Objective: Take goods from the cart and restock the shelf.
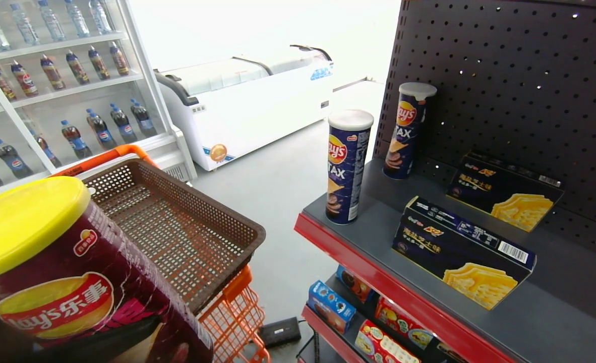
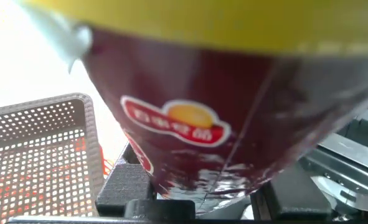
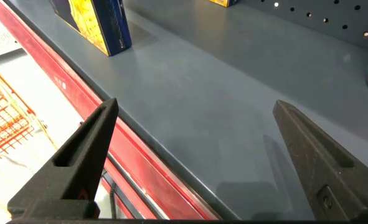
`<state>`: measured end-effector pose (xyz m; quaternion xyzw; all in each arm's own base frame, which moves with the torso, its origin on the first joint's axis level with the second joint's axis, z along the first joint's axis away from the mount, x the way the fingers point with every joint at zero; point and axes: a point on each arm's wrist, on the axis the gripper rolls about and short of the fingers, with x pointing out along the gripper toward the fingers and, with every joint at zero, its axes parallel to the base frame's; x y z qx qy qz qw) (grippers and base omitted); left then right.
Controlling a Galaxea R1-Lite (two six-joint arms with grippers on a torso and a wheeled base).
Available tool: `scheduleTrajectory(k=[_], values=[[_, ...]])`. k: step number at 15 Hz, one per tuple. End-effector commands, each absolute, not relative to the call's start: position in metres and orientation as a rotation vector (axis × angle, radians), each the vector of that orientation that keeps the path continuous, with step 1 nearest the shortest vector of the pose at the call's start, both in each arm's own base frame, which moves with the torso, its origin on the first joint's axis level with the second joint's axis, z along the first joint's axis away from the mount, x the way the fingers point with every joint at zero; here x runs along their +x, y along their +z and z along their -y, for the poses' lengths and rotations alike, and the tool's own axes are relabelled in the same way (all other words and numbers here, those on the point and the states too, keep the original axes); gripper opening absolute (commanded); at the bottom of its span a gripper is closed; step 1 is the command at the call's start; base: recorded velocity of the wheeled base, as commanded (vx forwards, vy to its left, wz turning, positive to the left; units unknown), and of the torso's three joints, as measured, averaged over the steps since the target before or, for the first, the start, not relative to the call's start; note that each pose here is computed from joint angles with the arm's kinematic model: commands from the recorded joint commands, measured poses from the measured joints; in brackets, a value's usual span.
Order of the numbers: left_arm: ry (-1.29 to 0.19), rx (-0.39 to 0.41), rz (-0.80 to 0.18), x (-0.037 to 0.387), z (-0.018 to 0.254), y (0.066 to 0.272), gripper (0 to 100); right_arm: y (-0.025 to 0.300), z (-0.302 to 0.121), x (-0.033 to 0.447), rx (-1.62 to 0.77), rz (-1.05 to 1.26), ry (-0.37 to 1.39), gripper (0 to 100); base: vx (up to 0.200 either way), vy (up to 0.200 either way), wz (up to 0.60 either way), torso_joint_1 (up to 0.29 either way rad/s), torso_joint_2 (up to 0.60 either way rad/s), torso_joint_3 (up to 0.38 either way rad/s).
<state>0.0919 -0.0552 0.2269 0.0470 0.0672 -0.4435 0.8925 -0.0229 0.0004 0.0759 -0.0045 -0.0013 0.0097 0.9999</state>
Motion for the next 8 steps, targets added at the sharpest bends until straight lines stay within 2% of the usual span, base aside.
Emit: scheduleTrajectory(k=[1,8], values=[[-0.921,0.097,-0.146,0.0930,0.0558,0.2260,0,0.0761,-0.0004,-0.0229,-0.009,0.003,0.020,100,0.000,0.000,0.00,0.000,0.00,0.000],[-0.965,0.087,-0.145,0.0919,0.0572,0.2267,0,0.0761,-0.0004,-0.0229,-0.011,0.003,0.020,100,0.000,0.000,-0.60,0.003,0.00,0.003]])
